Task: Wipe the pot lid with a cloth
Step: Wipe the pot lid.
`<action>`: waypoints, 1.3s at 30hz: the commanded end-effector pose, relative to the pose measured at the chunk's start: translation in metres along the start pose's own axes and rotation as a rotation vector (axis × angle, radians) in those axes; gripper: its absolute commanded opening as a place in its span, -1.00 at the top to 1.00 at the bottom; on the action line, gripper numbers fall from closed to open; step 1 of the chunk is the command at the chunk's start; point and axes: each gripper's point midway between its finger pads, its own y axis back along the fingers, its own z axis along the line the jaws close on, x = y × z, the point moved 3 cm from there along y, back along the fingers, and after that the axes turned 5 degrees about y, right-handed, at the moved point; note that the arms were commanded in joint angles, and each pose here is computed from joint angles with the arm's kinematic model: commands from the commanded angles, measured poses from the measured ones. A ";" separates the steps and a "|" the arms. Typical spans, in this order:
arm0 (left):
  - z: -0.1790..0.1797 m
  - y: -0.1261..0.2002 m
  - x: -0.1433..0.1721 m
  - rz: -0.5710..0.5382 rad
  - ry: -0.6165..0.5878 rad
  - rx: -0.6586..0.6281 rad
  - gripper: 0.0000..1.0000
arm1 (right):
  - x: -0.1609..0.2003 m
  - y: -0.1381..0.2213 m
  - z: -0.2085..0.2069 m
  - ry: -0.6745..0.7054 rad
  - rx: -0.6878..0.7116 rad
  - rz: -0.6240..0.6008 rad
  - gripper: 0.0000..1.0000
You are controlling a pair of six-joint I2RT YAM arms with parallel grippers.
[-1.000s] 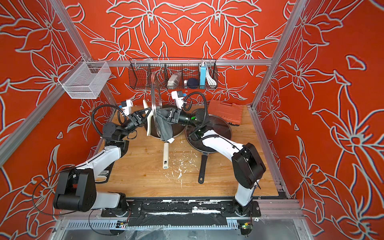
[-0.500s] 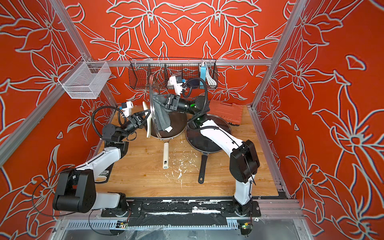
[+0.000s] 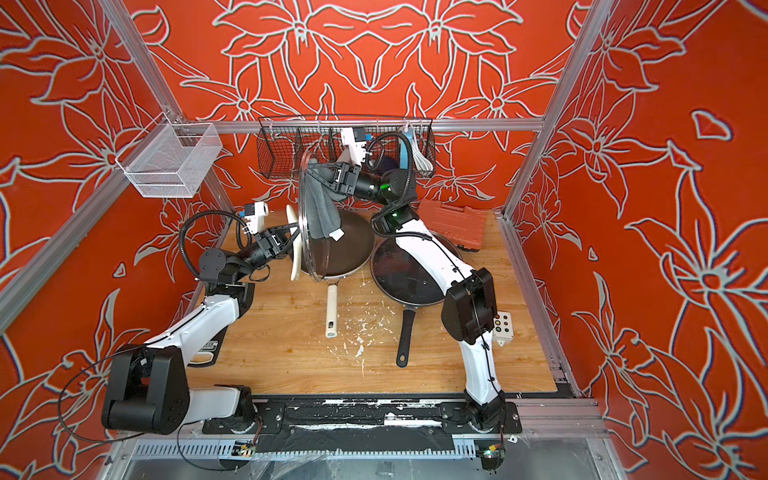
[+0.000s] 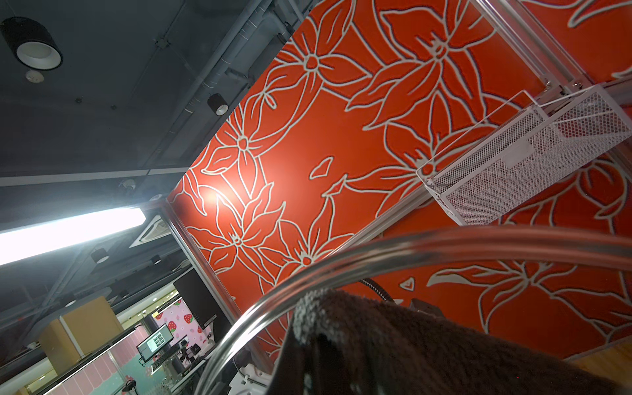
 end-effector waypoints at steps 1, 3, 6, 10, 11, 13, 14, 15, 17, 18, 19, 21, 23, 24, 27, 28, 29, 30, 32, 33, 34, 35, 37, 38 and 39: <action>-0.086 -0.007 0.012 0.091 -0.307 0.213 1.00 | -0.005 -0.007 0.004 -0.017 -0.028 0.002 1.00; -0.086 -0.010 0.014 0.110 -0.301 0.219 1.00 | -0.006 -0.009 0.002 -0.027 -0.032 0.003 1.00; -0.087 -0.014 0.017 0.134 -0.297 0.230 1.00 | -0.007 -0.010 -0.001 -0.035 -0.039 0.003 1.00; -0.089 -0.018 0.021 0.159 -0.300 0.243 1.00 | -0.005 -0.010 -0.005 -0.036 -0.023 0.011 1.00; -0.091 -0.019 0.022 0.162 -0.303 0.247 1.00 | -0.004 -0.010 -0.007 -0.034 -0.017 0.014 1.00; -0.093 -0.018 0.023 0.163 -0.307 0.251 1.00 | -0.002 -0.009 -0.010 -0.031 -0.003 0.020 1.00; -0.095 -0.018 0.023 0.162 -0.311 0.252 1.00 | -0.001 -0.008 -0.013 -0.028 0.007 0.022 1.00; -0.096 -0.017 0.023 0.162 -0.316 0.255 1.00 | 0.000 -0.008 -0.015 -0.027 0.016 0.021 1.00; -0.100 -0.017 0.024 0.162 -0.323 0.260 1.00 | 0.002 -0.005 -0.019 -0.021 0.034 0.024 1.00; -0.102 -0.016 0.024 0.163 -0.326 0.261 1.00 | 0.003 -0.004 -0.023 -0.023 0.046 0.025 1.00; -0.104 -0.015 0.025 0.165 -0.330 0.264 1.00 | 0.003 -0.001 -0.027 -0.022 0.057 0.020 1.00; -0.107 -0.014 0.026 0.166 -0.333 0.268 1.00 | 0.004 0.004 -0.035 -0.028 0.079 0.012 1.00; -0.110 -0.013 0.028 0.170 -0.338 0.272 1.00 | 0.004 0.009 -0.043 -0.029 0.097 0.004 1.00; -0.112 -0.012 0.029 0.170 -0.339 0.273 1.00 | 0.004 0.011 -0.048 -0.032 0.105 0.002 1.00; -0.116 -0.011 0.030 0.172 -0.339 0.280 1.00 | 0.006 0.015 -0.059 -0.043 0.117 -0.003 1.00; -0.117 -0.011 0.030 0.173 -0.338 0.282 1.00 | 0.006 0.017 -0.063 -0.045 0.122 -0.006 1.00; -0.118 -0.012 0.030 0.172 -0.339 0.285 1.00 | 0.006 0.018 -0.066 -0.049 0.126 -0.008 1.00; -0.120 -0.012 0.030 0.174 -0.337 0.287 1.00 | 0.006 0.019 -0.070 -0.053 0.129 -0.013 1.00; -0.123 -0.012 0.030 0.172 -0.340 0.293 1.00 | 0.008 0.021 -0.076 -0.061 0.130 -0.016 1.00; -0.124 -0.012 0.030 0.172 -0.340 0.296 1.00 | 0.009 0.021 -0.080 -0.067 0.132 -0.017 1.00; -0.126 -0.013 0.030 0.170 -0.341 0.300 1.00 | 0.010 0.022 -0.083 -0.071 0.135 -0.019 1.00; -0.128 -0.013 0.029 0.168 -0.344 0.301 1.00 | 0.011 0.023 -0.085 -0.075 0.137 -0.018 1.00; -0.130 -0.012 0.029 0.162 -0.350 0.306 1.00 | 0.014 0.025 -0.090 -0.082 0.143 -0.017 1.00; -0.131 -0.013 0.028 0.158 -0.352 0.308 1.00 | 0.015 0.026 -0.092 -0.084 0.145 -0.017 1.00; -0.133 -0.013 0.027 0.153 -0.357 0.310 1.00 | 0.016 0.028 -0.093 -0.086 0.149 -0.016 1.00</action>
